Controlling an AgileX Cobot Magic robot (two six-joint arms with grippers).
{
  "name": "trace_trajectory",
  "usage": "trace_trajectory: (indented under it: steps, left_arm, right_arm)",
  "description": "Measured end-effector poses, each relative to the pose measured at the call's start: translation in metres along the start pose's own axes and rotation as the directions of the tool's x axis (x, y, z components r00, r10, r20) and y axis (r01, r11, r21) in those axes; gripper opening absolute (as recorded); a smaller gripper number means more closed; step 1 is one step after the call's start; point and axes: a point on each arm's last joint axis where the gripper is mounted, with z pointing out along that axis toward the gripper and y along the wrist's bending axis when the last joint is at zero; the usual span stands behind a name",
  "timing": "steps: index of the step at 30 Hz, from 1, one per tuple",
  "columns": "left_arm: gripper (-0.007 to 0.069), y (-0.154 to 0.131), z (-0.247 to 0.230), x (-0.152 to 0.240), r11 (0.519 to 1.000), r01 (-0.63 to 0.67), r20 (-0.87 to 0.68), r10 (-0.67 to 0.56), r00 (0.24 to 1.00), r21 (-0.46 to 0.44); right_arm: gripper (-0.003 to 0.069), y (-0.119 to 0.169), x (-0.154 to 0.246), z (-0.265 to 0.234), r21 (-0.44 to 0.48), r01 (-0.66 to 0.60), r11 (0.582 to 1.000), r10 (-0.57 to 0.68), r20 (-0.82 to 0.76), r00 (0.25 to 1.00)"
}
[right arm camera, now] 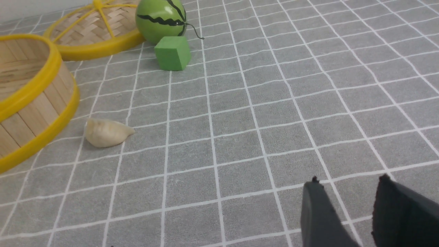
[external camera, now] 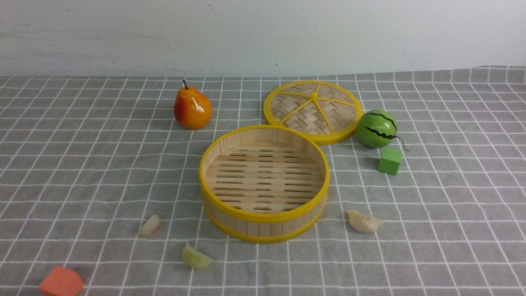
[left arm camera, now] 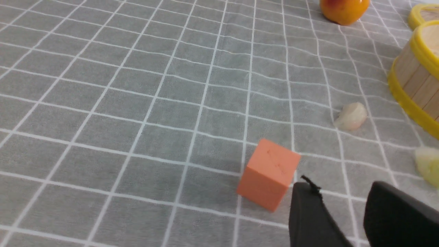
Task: Put the dumplings into the steamer on the table with the grey tablecloth.
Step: 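Reach for and grasp a dumpling on the table with the left gripper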
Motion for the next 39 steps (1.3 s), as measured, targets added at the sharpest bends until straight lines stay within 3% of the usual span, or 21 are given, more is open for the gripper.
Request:
trace_trajectory:
  steps: [3, 4, 5, 6, 8, 9, 10, 11, 15, 20, 22, 23, 24, 25, 26, 27, 28, 31, 32, 35, 39]
  left_arm:
    - [0.0237, -0.007, 0.0, -0.006, 0.932, 0.35, 0.034, -0.354, 0.935, 0.093]
    - [0.0237, -0.007, -0.001, -0.006, 0.913, 0.394, 0.032, -0.399, 0.916, 0.102]
    - [0.0237, -0.011, -0.001, -0.011, 0.75, 0.64, 0.014, -0.651, 0.759, 0.168]
    - [0.0237, -0.012, -0.002, -0.012, 0.705, 0.684, 0.006, -0.698, 0.717, 0.187]
    - [0.0237, -0.013, -0.002, -0.015, 0.479, 0.85, -0.042, -0.866, 0.499, 0.218]
    - [0.0237, -0.013, -0.002, -0.016, 0.47, 0.854, -0.044, -0.87, 0.49, 0.222]
    - [0.0237, -0.014, -0.003, -0.016, 0.412, 0.882, -0.058, -0.898, 0.435, 0.228]
    - [0.0237, -0.014, -0.003, -0.017, 0.402, 0.886, -0.06, -0.903, 0.426, 0.232]
    - [0.0237, -0.014, -0.003, -0.018, 0.369, 0.898, -0.067, -0.916, 0.395, 0.239]
    - [0.0237, -0.015, -0.003, -0.017, 0.299, 0.925, -0.099, -0.939, 0.329, 0.234]
    - [0.0237, -0.02, -0.005, -0.02, 0.321, 0.919, -0.134, -0.925, 0.356, 0.227]
    - [0.0237, -0.021, -0.006, -0.022, 0.327, 0.916, -0.136, -0.921, 0.364, 0.232]
    - [0.0235, -0.029, -0.013, -0.032, 0.418, 0.872, -0.158, -0.872, 0.464, 0.256]
    - [0.0233, -0.031, -0.016, -0.037, 0.445, 0.853, -0.159, -0.854, 0.496, 0.273]
    - [0.0216, -0.037, -0.023, -0.046, 0.542, 0.783, -0.145, -0.786, 0.601, 0.305]
    - [0.0213, -0.039, -0.026, -0.049, 0.578, 0.754, -0.149, -0.754, 0.639, 0.312]
    - [0.0172, -0.046, -0.035, -0.062, 0.686, 0.644, -0.13, -0.644, 0.754, 0.339]
    - [0.0034, -0.059, -0.04, -0.091, 0.848, 0.44, -0.128, -0.422, 0.898, 0.294]
    - [-0.001, -0.062, -0.04, -0.102, 0.876, 0.38, -0.15, -0.35, 0.925, 0.296]
    - [-0.0014, -0.07, -0.026, -0.13, 0.955, 0.206, -0.262, -0.147, 0.954, 0.215]
    - [-0.0014, -0.074, 0.006, -0.157, 0.991, -0.021, -0.493, 0.084, 0.866, 0.133]
  right_arm:
    - [0.024, 0.004, 0.001, 0.0, -0.047, -0.208, 0.977, 0.208, -0.015, 0.978]
    - [0.024, 0.005, 0.001, 0.0, -0.052, -0.231, 0.971, 0.231, -0.017, 0.973]
    - [0.024, 0.01, 0.001, 0.0, -0.097, -0.465, 0.88, 0.462, -0.055, 0.885]
    - [0.024, 0.012, 0.001, 0.0, -0.109, -0.542, 0.833, 0.537, -0.073, 0.841]
    - [0.024, 0.017, 0.0, -0.001, -0.136, -0.754, 0.643, 0.741, -0.137, 0.657]
    - [0.024, 0.018, 0.0, -0.001, -0.138, -0.767, 0.627, 0.753, -0.142, 0.642]
    - [0.024, 0.02, -0.001, -0.002, -0.146, -0.835, 0.53, 0.818, -0.171, 0.549]
    - [0.024, 0.02, -0.002, -0.002, -0.152, -0.853, 0.499, 0.836, -0.175, 0.521]
    - [0.024, 0.02, -0.005, -0.002, -0.175, -0.858, 0.484, 0.846, -0.158, 0.509]
    - [0.024, 0.021, -0.004, -0.002, -0.19, -0.794, 0.577, 0.783, -0.147, 0.604]
    - [0.024, 0.022, -0.004, -0.003, -0.202, -0.739, 0.643, 0.725, -0.149, 0.672]
    - [0.024, 0.023, -0.005, -0.003, -0.205, -0.733, 0.649, 0.719, -0.152, 0.678]
    - [0.0233, 0.026, -0.011, -0.007, -0.234, -0.669, 0.705, 0.656, -0.142, 0.741]
    - [0.0227, 0.027, -0.015, -0.009, -0.248, -0.651, 0.718, 0.64, -0.135, 0.757]
    - [0.0206, 0.03, -0.025, -0.014, -0.28, -0.592, 0.756, 0.588, -0.107, 0.801]
    - [0.0202, 0.031, -0.027, -0.014, -0.285, -0.574, 0.768, 0.572, -0.099, 0.814]
    - [0.016, 0.034, -0.04, -0.019, -0.302, -0.487, 0.82, 0.495, -0.055, 0.867]
    - [0.0033, 0.04, -0.074, -0.018, -0.275, -0.304, 0.912, 0.314, -0.008, 0.949]
    - [0.0001, 0.042, -0.086, -0.015, -0.266, -0.257, 0.929, 0.266, -0.003, 0.964]
    - [-0.002, 0.05, -0.119, 0.0, -0.231, -0.106, 0.967, 0.092, -0.069, 0.993]
    - [-0.002, 0.071, -0.152, 0.025, -0.319, 0.07, 0.945, -0.159, -0.261, 0.952]
